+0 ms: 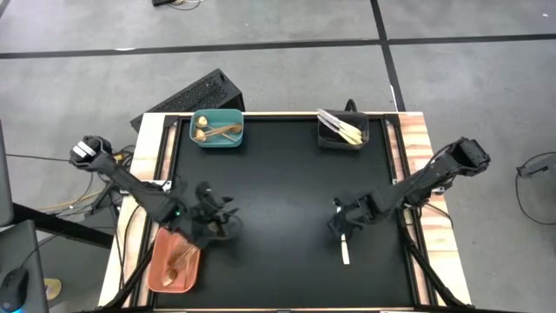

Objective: Sort silverware by color (type)
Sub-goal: Put the white knife into the black bin

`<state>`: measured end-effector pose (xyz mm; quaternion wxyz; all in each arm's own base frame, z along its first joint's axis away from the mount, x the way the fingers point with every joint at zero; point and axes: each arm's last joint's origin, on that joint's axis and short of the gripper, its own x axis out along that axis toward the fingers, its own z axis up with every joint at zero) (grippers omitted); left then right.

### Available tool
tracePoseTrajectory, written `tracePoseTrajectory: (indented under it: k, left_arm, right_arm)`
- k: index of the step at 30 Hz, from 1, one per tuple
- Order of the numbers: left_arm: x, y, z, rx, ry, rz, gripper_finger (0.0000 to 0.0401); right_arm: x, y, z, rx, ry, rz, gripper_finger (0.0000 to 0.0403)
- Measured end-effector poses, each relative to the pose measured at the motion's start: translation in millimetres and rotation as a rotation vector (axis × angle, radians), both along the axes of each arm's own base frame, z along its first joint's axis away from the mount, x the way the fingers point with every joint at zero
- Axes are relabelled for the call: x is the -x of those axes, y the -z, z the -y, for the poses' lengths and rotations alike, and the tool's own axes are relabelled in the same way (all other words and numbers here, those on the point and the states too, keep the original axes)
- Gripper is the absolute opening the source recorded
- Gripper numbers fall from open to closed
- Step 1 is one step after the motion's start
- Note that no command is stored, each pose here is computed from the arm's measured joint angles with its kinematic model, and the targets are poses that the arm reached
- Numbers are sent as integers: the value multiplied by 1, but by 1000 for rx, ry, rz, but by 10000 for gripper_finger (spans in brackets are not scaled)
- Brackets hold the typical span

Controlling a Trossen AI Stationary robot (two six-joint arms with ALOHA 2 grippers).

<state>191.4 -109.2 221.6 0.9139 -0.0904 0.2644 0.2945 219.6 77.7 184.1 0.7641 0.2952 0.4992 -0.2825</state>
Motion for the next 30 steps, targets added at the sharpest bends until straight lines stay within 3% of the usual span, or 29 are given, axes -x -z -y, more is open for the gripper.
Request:
tracePoseTrajectory:
  k: [4, 10, 19, 26, 30]
  left_arm:
    - [-28, -9, -13, 10, 140, -8, 162]
    - [-50, -17, -40, -41, 203, 6, 162]
    - [-59, -18, -74, -65, 159, -27, 162]
    - [-61, -17, -91, -98, 120, -49, 162]
    - [-59, -5, -93, -60, 147, -34, 162]
  right_arm:
    - [6, 10, -20, -39, 46, -39, 132]
    - [10, 28, -42, -75, 125, -98, 132]
    - [2, 34, -62, -131, 160, -89, 132]
    - [-10, 23, -70, -163, 148, -54, 132]
    - [-12, 16, -75, -177, 135, -37, 132]
